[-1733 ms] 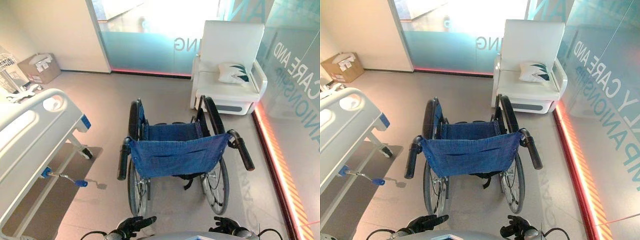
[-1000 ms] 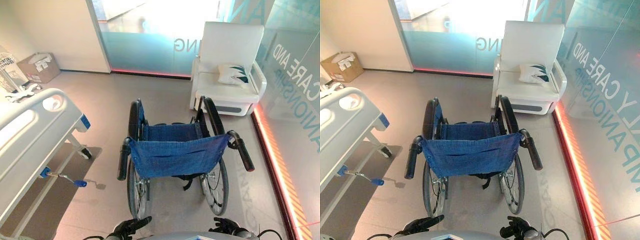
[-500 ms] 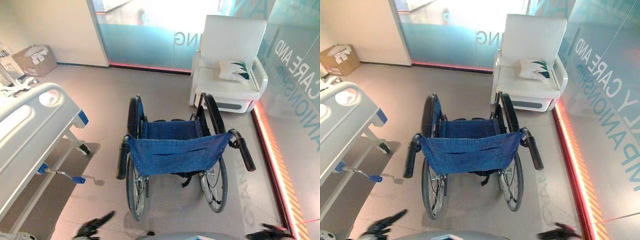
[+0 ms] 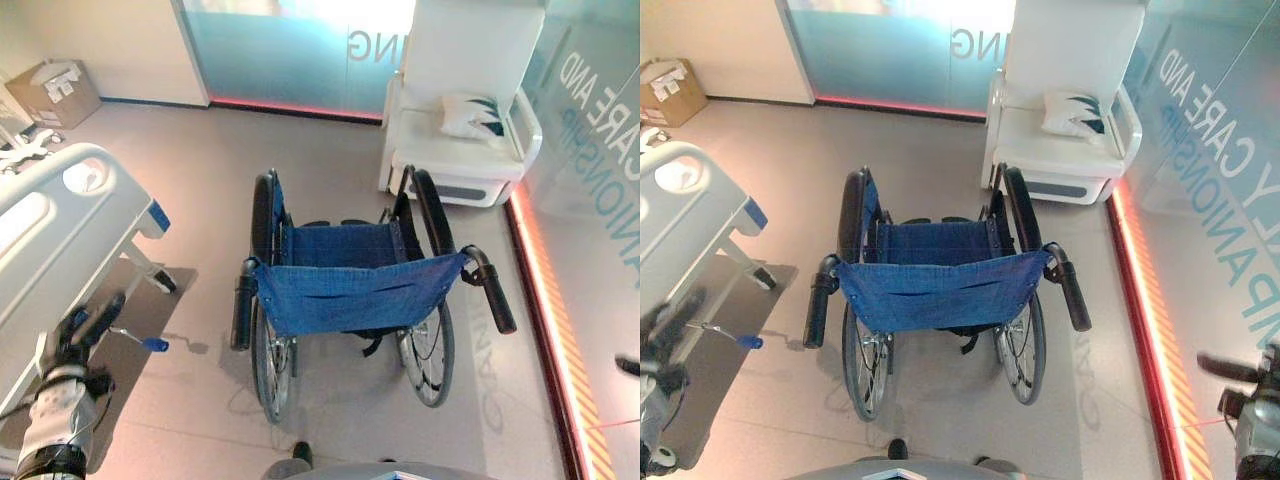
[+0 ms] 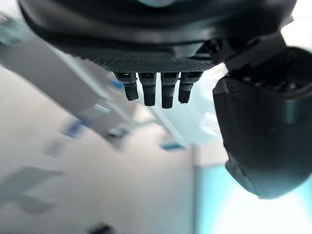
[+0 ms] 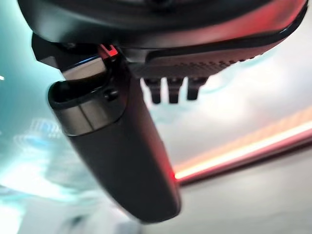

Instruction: Push the wheelchair next to the bed

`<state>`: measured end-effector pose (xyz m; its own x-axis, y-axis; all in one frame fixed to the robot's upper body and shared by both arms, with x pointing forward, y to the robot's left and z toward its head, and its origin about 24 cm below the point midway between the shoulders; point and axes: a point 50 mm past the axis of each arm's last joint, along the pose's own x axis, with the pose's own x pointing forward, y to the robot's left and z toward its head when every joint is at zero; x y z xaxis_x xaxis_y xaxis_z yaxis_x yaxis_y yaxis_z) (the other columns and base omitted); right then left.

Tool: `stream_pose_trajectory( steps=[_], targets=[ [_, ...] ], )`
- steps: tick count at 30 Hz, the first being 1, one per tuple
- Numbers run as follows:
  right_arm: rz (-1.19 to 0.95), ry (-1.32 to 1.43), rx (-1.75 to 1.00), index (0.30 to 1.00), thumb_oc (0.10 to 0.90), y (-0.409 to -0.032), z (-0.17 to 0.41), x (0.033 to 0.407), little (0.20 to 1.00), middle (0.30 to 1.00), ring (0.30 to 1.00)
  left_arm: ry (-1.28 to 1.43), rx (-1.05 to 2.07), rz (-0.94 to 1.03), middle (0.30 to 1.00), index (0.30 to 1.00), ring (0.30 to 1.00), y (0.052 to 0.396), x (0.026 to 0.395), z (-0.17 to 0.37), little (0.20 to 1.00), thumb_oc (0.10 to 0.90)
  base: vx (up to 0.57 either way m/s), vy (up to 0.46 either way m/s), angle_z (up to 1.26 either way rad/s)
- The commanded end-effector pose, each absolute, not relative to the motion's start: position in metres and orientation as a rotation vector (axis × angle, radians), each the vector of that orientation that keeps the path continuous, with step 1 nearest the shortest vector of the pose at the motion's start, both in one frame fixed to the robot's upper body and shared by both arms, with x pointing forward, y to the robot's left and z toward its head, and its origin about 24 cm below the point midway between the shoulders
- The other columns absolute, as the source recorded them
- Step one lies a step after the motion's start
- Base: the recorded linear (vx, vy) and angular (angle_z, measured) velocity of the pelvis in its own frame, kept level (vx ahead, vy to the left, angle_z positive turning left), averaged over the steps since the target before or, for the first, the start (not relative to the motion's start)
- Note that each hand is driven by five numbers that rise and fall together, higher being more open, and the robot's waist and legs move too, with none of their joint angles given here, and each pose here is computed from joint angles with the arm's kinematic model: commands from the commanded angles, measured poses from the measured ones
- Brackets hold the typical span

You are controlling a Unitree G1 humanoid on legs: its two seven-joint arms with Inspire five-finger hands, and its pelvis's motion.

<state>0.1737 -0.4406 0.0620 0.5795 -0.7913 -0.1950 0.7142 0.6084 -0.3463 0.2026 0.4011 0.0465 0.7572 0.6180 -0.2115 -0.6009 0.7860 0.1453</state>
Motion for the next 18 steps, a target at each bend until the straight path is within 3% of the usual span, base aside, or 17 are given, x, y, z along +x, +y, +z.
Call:
stream_pose_trajectory(
  steps=[1,8,11,13,18],
  targets=[
    [-0.911,-0.185,-0.27,0.9,0.8,-0.43,0.175,0.213,0.9,0.9,0.9,-0.174,0.058,0.561,0.9,0.9,0.9,0.389,0.239,0.143,0.9,0.8,0.0,0.0,0.0],
    [-0.454,-0.578,0.018,0.9,0.8,-0.344,0.224,0.243,0.9,0.9,0.9,-0.371,-0.078,0.075,0.9,0.9,0.9,0.322,0.259,0.186,0.9,0.8,0.0,0.001,0.0],
    [-0.344,-0.627,0.063,0.9,0.8,-0.329,0.227,0.245,0.9,0.9,0.9,-0.365,-0.074,-0.017,0.9,0.9,0.9,0.307,0.261,0.188,0.9,0.8,0.0,0.0,0.0],
    [-0.159,-0.654,0.191,0.9,0.8,-0.311,0.227,0.246,0.9,0.9,0.9,-0.32,-0.078,-0.105,0.9,0.9,0.9,0.3,0.262,0.182,0.9,0.8,0.0,0.0,0.0],
    [0.078,-0.528,0.305,0.9,0.8,-0.277,0.216,0.249,0.9,0.9,0.9,-0.151,0.021,-0.167,0.9,0.9,0.9,0.296,0.259,0.16,0.9,0.8,0.0,0.0,0.0]
  ],
)
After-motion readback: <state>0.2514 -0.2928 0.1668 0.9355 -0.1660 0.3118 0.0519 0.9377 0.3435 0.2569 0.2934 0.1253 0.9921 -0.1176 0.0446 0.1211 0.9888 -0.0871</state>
